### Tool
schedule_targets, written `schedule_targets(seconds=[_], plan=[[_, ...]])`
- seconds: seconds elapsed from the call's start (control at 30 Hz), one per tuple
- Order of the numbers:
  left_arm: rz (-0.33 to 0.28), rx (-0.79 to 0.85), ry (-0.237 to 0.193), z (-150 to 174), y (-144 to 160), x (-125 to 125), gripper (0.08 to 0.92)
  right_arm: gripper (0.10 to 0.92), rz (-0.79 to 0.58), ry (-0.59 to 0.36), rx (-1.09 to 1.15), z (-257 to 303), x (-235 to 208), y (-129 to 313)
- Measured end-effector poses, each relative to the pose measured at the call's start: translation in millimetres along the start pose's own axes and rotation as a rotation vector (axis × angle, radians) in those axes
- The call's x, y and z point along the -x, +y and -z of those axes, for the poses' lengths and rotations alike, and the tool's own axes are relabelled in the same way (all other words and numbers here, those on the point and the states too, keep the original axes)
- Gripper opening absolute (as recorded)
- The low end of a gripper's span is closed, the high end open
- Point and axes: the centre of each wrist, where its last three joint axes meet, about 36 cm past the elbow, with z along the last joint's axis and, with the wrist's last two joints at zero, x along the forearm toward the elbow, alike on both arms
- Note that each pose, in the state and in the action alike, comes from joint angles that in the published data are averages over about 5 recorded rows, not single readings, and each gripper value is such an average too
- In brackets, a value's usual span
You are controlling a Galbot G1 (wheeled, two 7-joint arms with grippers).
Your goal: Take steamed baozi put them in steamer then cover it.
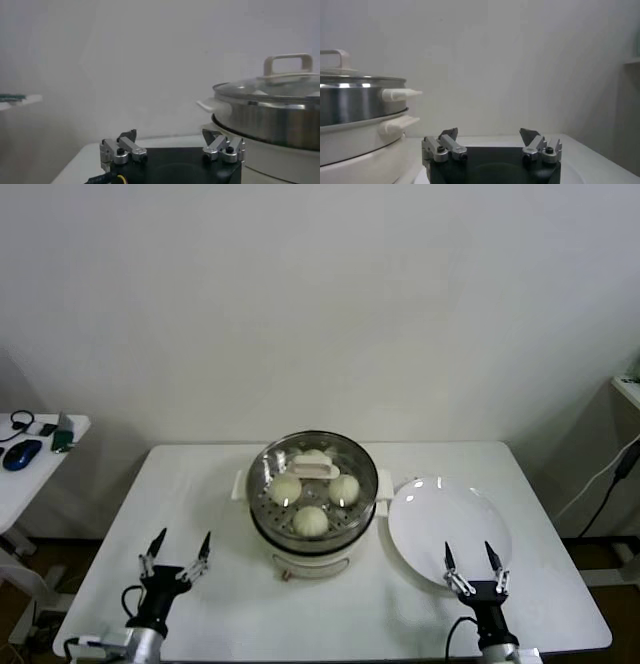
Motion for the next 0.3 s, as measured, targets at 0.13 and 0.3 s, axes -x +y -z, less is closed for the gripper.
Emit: schedule_targets(seconds=[0.13, 0.3], plan=[[-0.010, -0.019, -0.001, -6.3, -6.4, -5.4, 0.823, 0.823, -0.007, -0.002, 0.003, -0.7, -1.6, -1.9], [-0.014, -0.032, -0.004, -9.4, -10.8, -9.3, 0.823, 0.823, -0.010, -0.002, 0.005, -0.9, -2.7, -2.5]])
